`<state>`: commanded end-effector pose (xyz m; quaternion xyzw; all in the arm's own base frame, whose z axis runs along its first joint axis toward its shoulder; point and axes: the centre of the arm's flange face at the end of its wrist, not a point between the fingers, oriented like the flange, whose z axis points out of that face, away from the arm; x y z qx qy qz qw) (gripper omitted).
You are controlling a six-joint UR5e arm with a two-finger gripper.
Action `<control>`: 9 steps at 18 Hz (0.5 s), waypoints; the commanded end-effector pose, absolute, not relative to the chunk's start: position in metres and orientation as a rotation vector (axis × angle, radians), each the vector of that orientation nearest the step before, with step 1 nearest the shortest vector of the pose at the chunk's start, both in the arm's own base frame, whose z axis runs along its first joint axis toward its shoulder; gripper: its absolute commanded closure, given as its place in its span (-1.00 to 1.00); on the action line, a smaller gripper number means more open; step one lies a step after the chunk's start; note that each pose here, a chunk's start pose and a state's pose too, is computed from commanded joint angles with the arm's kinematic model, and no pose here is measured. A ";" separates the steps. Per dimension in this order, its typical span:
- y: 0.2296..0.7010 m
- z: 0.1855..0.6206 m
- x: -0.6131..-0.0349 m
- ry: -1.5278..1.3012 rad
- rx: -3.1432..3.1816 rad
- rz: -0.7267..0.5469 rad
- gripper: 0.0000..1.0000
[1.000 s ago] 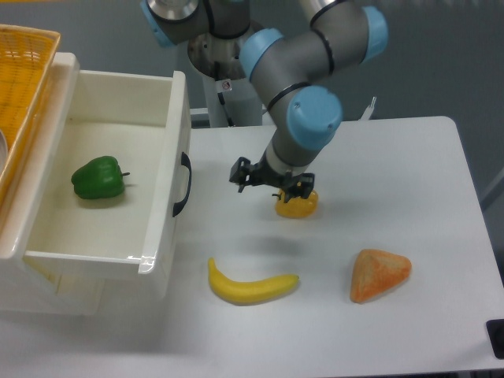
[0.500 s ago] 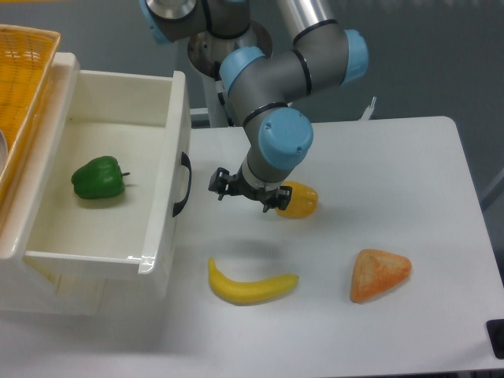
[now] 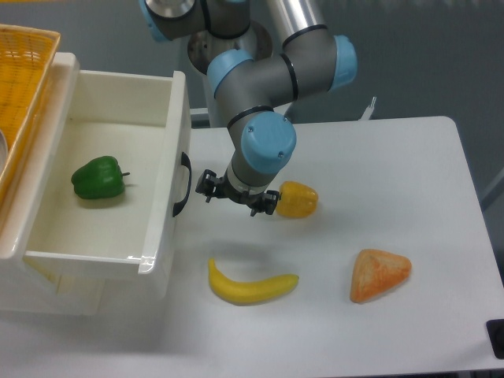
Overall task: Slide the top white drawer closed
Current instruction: 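Swing the gripper toward the open drawer's front panel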
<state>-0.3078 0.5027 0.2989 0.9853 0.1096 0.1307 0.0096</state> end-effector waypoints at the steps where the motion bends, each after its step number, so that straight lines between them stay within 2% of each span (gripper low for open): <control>1: 0.503 0.300 -0.307 0.344 3.082 0.416 -1.00; 9: 0.511 0.305 -0.296 0.320 3.103 0.443 -1.00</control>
